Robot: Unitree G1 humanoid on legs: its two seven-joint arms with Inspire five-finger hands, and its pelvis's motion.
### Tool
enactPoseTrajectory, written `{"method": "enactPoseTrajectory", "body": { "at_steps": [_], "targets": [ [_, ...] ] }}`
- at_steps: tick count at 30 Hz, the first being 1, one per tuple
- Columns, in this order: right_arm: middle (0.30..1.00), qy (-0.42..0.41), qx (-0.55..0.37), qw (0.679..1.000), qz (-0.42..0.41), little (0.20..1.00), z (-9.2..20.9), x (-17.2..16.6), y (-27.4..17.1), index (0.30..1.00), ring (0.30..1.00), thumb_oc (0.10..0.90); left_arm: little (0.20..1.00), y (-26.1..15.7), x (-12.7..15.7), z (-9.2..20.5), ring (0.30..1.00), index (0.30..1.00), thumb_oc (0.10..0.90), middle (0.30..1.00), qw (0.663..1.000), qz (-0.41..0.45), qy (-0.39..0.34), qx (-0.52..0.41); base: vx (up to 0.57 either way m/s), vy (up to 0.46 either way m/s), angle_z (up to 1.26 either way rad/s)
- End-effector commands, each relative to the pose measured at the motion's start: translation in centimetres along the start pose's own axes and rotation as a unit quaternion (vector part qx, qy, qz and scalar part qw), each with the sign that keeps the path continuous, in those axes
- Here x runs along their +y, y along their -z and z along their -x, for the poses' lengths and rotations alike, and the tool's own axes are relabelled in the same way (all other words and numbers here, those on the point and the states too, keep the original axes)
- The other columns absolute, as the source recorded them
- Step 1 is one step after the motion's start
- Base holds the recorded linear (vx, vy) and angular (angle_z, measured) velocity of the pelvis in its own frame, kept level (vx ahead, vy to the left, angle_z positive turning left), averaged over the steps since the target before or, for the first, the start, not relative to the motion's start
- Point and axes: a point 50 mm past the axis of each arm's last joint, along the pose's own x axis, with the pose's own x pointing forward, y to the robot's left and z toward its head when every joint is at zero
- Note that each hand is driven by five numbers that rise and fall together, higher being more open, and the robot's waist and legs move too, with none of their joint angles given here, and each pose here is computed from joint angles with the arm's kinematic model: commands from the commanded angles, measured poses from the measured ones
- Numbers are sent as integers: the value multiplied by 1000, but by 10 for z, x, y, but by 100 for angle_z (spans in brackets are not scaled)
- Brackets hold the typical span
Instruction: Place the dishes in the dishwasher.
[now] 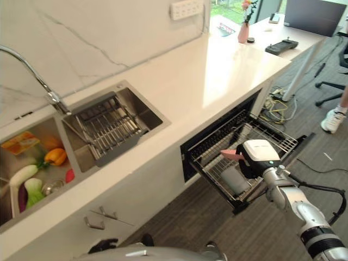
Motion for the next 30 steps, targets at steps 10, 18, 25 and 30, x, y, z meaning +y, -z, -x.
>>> {"method": "enactPoseTrajectory", "body": {
  "at_steps": [10,18,25,30],
  "targets": [
    [900,44,102,994,-11,900,-38,-4,26,900,900,800,900,-23,-12,-3,900,900,800,900,998,-28,34,-42,-4,25,29],
    [900,67,113,989,-64,900,-36,-4,22,900,900,800,900,-23,-16,-2,900,900,800,900,997,-34,42,-46,1,7,13],
    [900,169,127,950,-230,900,-26,-15,10,900,900,800,900,-29,-12,-5,900,900,800,900,999,-18,23,-42,6,-14,-1],
    [900,286,122,916,-253,900,-7,-55,20,900,900,800,900,-50,-5,-7,900,900,800,900,998,3,1,-69,26,-21,-64]
  ]
}}
